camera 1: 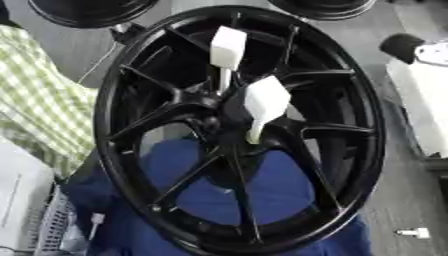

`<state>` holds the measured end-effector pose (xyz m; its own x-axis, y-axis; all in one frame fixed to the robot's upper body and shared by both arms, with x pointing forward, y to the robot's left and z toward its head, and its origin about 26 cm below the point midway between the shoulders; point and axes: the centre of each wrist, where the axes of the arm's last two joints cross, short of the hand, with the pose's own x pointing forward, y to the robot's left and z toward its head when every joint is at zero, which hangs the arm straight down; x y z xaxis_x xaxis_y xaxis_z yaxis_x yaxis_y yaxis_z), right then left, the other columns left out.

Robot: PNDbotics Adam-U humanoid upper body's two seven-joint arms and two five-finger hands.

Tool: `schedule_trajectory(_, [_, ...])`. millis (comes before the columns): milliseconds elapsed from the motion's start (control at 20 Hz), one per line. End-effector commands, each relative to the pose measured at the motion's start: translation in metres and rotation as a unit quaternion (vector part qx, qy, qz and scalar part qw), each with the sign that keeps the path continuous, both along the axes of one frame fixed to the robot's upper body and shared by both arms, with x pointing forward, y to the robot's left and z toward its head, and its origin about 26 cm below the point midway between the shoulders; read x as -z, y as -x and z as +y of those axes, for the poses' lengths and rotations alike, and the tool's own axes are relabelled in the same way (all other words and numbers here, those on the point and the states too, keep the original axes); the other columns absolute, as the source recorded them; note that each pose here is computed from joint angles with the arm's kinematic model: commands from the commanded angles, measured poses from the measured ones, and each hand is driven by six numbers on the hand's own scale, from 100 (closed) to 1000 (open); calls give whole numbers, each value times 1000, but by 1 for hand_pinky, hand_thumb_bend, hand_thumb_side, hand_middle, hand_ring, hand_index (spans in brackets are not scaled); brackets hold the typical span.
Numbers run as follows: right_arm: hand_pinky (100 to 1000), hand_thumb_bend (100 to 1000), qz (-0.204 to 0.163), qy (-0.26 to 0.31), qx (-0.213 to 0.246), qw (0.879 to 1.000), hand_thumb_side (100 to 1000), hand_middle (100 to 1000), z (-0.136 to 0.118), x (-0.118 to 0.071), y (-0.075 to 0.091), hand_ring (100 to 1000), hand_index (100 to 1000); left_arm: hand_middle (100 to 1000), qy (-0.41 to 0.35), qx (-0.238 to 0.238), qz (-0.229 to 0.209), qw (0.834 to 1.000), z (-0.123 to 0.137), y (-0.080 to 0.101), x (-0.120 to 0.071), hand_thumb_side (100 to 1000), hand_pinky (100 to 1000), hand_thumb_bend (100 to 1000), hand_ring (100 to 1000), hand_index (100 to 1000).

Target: Pull the pin out of the wheel hub.

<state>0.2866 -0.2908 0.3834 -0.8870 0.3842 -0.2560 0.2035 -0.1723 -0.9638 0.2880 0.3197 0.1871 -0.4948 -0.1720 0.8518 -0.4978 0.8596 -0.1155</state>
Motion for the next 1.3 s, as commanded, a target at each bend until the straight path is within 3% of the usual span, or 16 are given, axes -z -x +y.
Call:
schedule_trajectory(50, [874, 237, -7, 22, -12, 1000, 438, 775, 1, -8, -7, 835, 816, 585, -12, 3, -12, 1000, 1, 2, -8, 561, 593, 429, 635, 734])
schedule_trajectory(300, [871, 244, 3, 25, -30, 999, 430, 776, 12, -16, -22, 836, 816, 585, -11, 2, -7, 1000, 1, 3, -7, 563, 593, 429, 636, 734])
schedule_trajectory(900, [874, 245, 49, 51, -69, 995, 458, 782, 48, -33, -37, 841, 824, 586, -11, 1, -1, 1000, 3, 4, -4, 562, 592, 429, 637, 734])
schedule_trajectory(1100, [875, 232, 68, 57, -84, 993, 453, 783, 54, -33, -43, 841, 827, 586, -10, -1, 1, 1000, 3, 5, -3, 561, 593, 430, 637, 734])
schedule_trajectory(1300, [871, 269, 69, 67, -107, 990, 449, 785, 62, -26, -38, 842, 826, 586, -9, -2, 5, 1000, 3, 5, -1, 561, 593, 431, 637, 734])
